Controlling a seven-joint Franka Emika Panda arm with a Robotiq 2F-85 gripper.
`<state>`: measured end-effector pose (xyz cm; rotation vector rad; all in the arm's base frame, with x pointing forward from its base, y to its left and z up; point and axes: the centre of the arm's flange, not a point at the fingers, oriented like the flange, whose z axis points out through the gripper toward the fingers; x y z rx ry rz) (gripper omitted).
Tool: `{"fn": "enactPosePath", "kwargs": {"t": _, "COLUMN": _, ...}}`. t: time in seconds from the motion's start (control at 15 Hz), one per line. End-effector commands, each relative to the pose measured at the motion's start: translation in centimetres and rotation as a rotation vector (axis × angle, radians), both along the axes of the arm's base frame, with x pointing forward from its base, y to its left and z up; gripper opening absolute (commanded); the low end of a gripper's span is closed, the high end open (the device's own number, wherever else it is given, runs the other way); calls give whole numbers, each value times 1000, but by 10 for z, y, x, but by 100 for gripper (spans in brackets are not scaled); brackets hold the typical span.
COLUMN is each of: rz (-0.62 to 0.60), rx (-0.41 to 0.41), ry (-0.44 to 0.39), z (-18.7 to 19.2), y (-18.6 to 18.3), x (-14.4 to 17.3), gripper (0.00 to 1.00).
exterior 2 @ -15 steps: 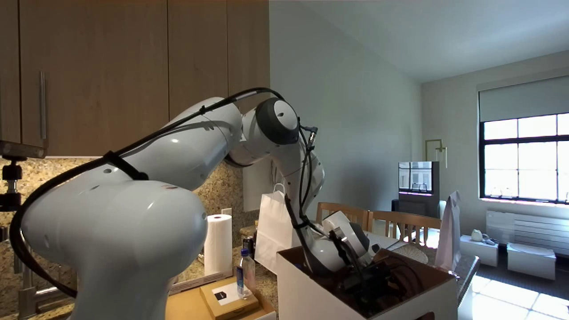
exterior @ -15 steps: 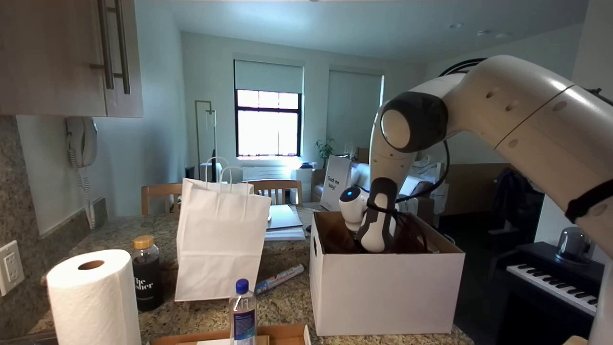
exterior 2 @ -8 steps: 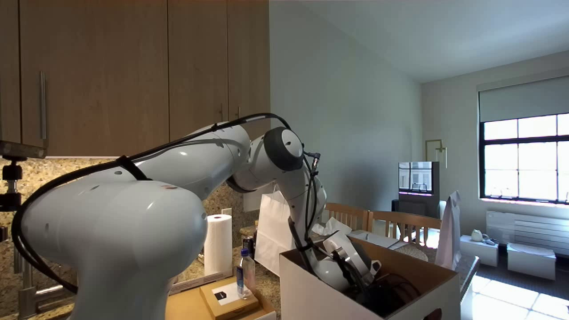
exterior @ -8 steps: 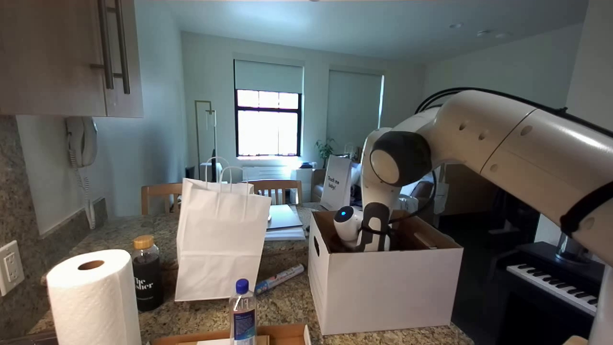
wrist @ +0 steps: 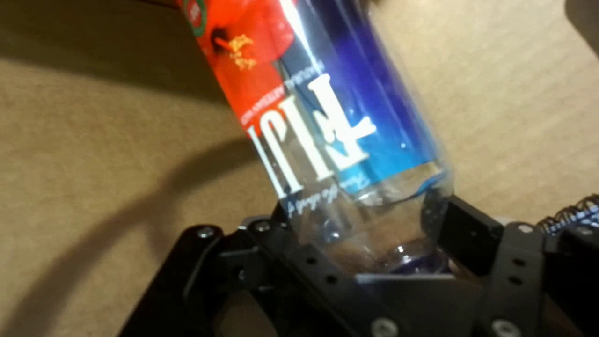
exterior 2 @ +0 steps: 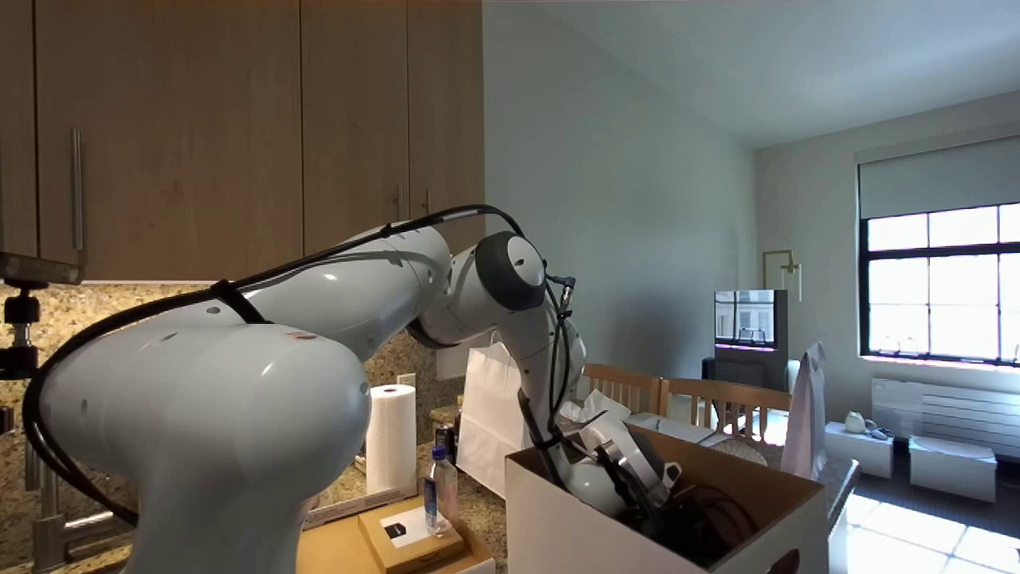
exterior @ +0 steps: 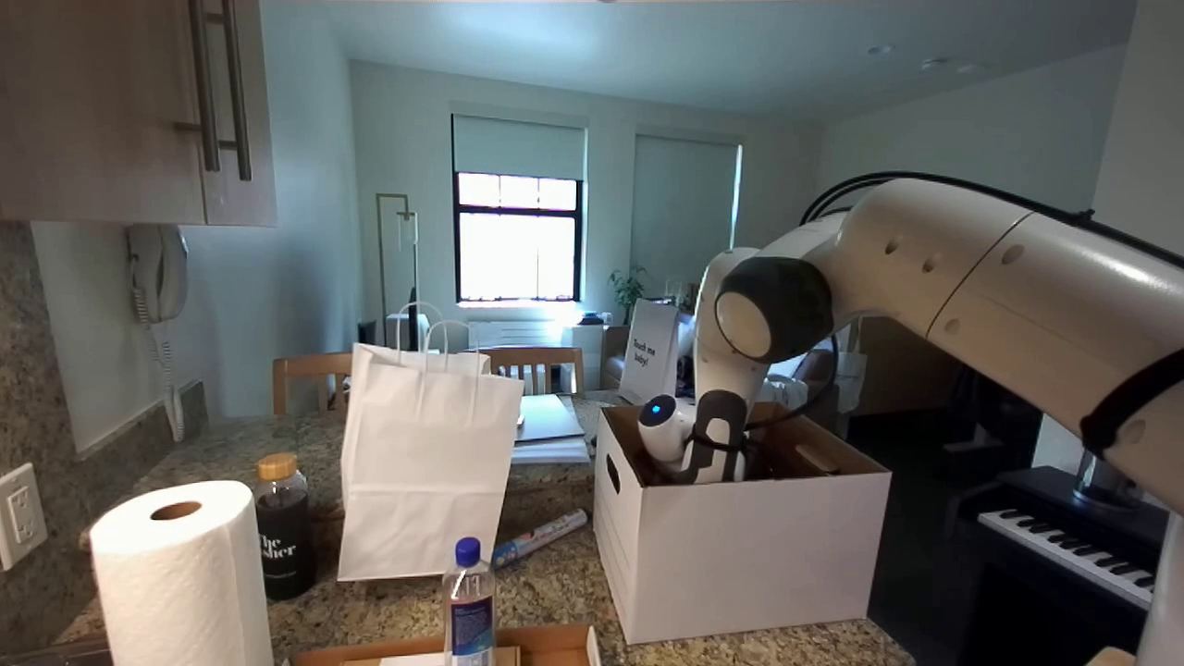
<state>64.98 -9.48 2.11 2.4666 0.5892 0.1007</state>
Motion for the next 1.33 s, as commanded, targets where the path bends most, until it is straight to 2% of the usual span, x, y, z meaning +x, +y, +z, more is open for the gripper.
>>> {"fn": "enactPosePath", "kwargs": {"t": 0.0, "rz": 10, "rx": 4, "ry": 16, "z": -16, "y": -8, "x": 5, "gripper": 41}}
{"fn": "enactPosePath", "kwargs": {"t": 0.33, "rz": 6, "rx": 11, "ry": -2, "z": -7, "y": -6, "x": -1, "gripper": 34}}
{"fn": "enactPosePath", "kwargs": {"t": 0.6, "rz": -31, "rx": 13, "ry": -51, "z": 27, "y": -9, "x": -12, "gripper": 34}}
{"fn": "enactPosePath", "kwargs": {"t": 0.8, "rz": -67, "rx": 44, "ry": -121, "z": 40, "y": -16, "x": -19, "gripper": 34}}
{"fn": "enactPosePath", "kwargs": {"t": 1.27, "rz": -124, "rx": 197, "ry": -333, "z": 87, "y": -26, "x": -37, "gripper": 34}}
